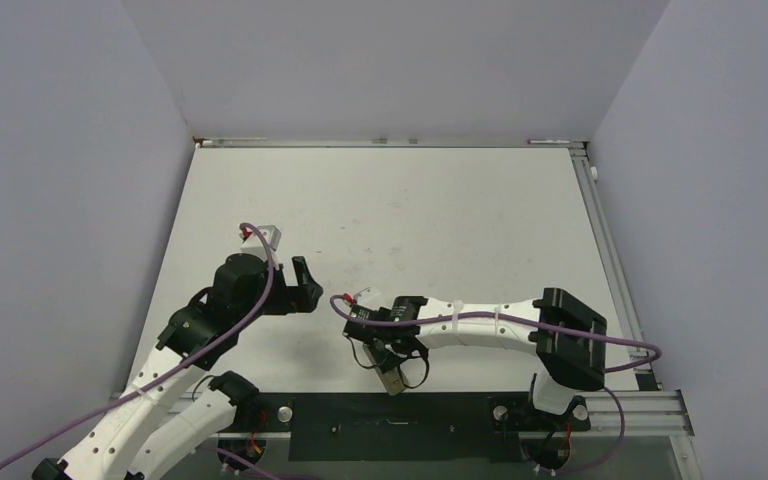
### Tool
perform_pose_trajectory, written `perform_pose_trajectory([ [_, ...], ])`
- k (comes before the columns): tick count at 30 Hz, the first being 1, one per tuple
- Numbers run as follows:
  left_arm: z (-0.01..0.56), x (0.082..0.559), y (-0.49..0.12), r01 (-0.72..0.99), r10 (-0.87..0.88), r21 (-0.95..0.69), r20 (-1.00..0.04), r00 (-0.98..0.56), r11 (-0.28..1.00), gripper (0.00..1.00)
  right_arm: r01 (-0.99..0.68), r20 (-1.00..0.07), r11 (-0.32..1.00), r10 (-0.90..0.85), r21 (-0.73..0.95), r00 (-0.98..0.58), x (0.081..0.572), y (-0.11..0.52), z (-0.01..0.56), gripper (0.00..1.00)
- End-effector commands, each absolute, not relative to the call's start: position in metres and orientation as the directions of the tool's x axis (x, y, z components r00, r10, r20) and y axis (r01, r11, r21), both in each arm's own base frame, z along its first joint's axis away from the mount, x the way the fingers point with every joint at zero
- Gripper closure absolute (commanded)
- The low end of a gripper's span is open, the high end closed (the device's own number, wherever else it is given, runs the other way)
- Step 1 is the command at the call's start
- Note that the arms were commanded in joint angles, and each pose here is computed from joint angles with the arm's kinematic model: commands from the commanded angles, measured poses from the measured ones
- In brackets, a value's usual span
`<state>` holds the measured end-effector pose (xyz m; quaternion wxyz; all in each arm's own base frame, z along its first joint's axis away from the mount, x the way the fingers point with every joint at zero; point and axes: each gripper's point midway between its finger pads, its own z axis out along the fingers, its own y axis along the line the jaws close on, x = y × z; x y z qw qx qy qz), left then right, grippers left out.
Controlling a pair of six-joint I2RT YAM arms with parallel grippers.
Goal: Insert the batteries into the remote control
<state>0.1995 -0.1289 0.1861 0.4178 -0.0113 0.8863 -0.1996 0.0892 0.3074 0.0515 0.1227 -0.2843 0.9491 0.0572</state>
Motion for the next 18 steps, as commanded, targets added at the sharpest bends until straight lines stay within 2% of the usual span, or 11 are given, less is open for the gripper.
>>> perform_pose_trajectory([
  [1, 0.196, 0.206, -0.13, 0.164, -0.194, -0.368, -0.76, -0.621, 0.915, 0.04, -0.531, -0.344, 0.845, -0.48, 0.067, -0.807, 0.094, 0.31, 0.07, 0.88],
  [3, 0.197, 0.206, -0.13, 0.164, -0.195, -0.368, -0.76, -0.62, 0.915, 0.04, -0.527, -0.347, 0.847, -0.474, 0.072, -0.809, 0.093, 0.309, 0.071, 0.91],
  [18, 0.196, 0.207, -0.128, 0.155, -0.201, -0.37, -0.758, -0.62, 0.916, 0.04, -0.525, -0.333, 0.844, -0.468, 0.105, -0.819, 0.083, 0.308, 0.062, 0.91],
])
